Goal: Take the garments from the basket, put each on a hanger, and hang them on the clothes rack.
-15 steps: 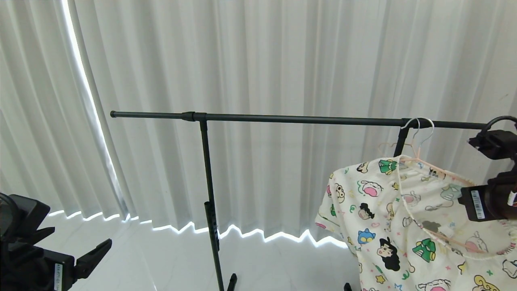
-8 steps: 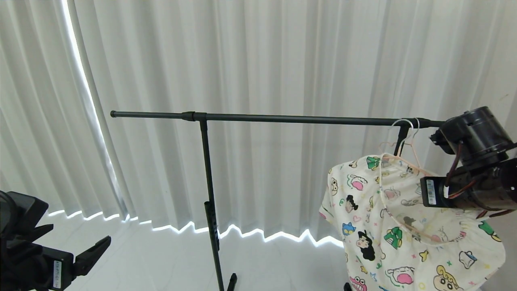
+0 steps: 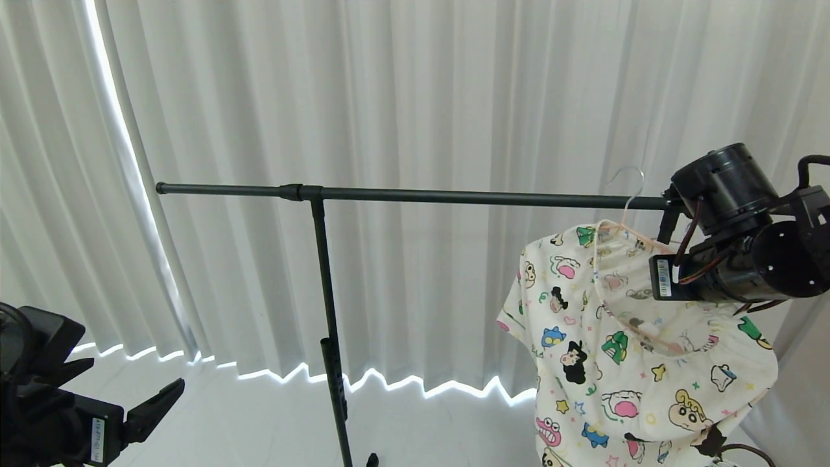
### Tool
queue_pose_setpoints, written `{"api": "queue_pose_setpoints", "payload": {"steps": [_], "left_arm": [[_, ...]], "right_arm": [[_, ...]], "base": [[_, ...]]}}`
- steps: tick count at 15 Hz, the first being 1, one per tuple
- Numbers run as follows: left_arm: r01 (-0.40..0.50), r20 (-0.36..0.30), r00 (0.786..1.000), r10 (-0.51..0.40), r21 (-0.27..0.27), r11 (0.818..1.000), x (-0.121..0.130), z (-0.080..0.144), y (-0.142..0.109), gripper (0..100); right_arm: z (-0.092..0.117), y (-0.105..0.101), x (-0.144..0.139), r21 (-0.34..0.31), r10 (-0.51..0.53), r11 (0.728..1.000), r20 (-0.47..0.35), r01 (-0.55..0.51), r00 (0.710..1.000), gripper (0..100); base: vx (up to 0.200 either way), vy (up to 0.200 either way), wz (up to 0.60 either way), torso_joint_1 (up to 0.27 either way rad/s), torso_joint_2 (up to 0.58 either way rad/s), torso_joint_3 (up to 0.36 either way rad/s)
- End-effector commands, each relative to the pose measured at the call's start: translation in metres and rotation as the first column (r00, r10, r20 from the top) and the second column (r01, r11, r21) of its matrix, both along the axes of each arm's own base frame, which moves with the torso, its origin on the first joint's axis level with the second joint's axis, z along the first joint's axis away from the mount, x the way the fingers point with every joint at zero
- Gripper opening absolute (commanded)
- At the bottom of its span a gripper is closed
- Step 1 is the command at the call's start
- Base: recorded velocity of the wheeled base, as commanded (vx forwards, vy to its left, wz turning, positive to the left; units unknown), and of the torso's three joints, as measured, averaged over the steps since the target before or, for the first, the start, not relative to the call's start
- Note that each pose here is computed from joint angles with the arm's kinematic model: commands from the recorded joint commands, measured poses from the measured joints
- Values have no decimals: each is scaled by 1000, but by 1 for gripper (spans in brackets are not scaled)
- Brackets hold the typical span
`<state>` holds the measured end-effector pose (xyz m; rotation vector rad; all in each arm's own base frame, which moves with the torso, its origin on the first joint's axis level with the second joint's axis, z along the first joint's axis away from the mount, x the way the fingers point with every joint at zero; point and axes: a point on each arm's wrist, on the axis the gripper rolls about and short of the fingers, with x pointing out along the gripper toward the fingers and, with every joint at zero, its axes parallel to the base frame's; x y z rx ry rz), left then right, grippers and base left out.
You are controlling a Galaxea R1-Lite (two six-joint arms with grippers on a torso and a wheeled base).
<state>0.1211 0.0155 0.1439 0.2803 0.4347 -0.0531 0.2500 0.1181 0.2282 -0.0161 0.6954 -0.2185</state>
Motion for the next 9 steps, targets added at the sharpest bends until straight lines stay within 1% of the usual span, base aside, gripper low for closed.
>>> {"api": "queue_pose_setpoints", "payload": {"steps": [1,5,9], "left_arm": [[15,3,1000,-15,0,1000,0,0,-2,100],[21,0,1000,-21,0,1000,0,0,-3,100],[35,17,999,-35,-2,999,-2,2,-4,100]], "right_arm": [[0,0,0,0,2,1000,1,-2,1000,0],[0,10,-5,0,40,999,-2,-40,999,0],[-4,14,-4,-6,52,999,-13,-52,999,0]], "base": [[200,0,0,-7,7,7],[200,0,0,5,0,4],[0,0,0,0,0,0]]}}
